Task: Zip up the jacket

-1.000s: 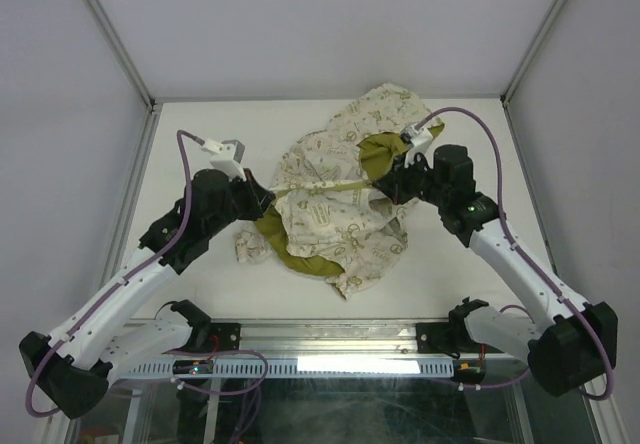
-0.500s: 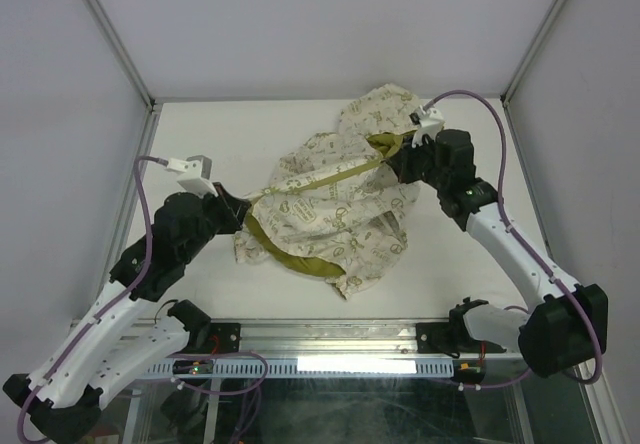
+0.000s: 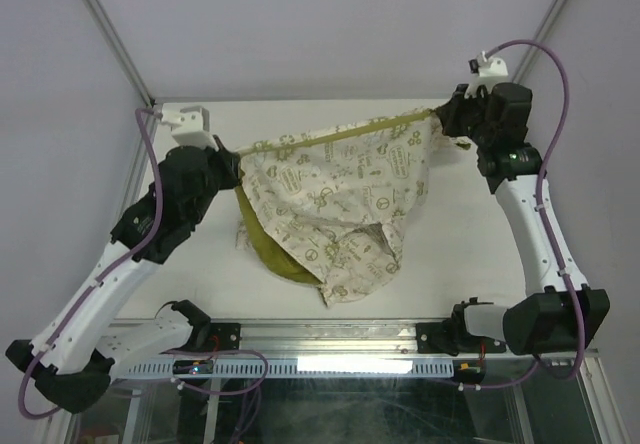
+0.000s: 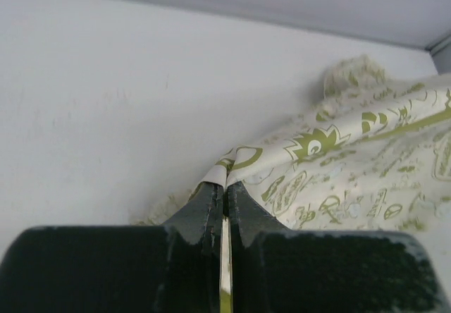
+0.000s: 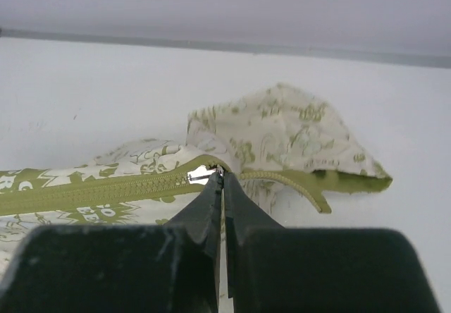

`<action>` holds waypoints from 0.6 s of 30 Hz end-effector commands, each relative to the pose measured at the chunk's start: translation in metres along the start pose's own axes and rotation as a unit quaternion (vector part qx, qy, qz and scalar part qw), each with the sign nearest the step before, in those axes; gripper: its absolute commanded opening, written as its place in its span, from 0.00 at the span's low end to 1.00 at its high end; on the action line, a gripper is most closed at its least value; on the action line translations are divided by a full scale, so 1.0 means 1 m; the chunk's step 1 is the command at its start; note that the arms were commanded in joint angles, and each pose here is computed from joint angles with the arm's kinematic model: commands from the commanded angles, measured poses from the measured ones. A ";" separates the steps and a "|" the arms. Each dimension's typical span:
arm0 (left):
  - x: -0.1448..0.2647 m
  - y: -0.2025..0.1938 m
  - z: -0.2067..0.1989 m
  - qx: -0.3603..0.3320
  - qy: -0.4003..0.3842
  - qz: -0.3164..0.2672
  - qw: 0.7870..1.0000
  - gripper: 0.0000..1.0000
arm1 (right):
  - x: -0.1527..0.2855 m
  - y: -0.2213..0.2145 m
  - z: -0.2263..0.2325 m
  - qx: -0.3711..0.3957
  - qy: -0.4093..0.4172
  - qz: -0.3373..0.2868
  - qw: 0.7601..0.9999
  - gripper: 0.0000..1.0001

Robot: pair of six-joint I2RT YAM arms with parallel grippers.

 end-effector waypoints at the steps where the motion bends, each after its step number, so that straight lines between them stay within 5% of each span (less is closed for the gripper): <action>1: 0.008 0.106 -0.036 -0.017 -0.007 -0.143 0.990 0.00 | 0.037 0.082 -0.025 0.041 -0.057 -0.105 0.992 0.00; 5: 0.014 0.142 -0.054 -0.027 -0.024 -0.175 0.984 0.00 | 0.060 0.096 -0.021 0.052 -0.051 -0.122 0.990 0.00; 8: 0.013 0.130 -0.047 -0.024 -0.020 -0.169 0.985 0.00 | 0.066 0.077 -0.012 0.048 -0.021 -0.107 0.993 0.00; 18: -0.003 -0.012 0.020 0.016 0.025 -0.031 0.999 0.00 | 0.062 -0.052 0.008 -0.023 0.039 -0.007 0.999 0.00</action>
Point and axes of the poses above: each gripper's point midway between its finger pads, its own x axis back along the fingers, its own z axis along the line the jaws close on, y = z × x, the point moved 6 cm from there along x, back along the fingers, and after that the axes turned 6 degrees about x, right-handed, at the moved point
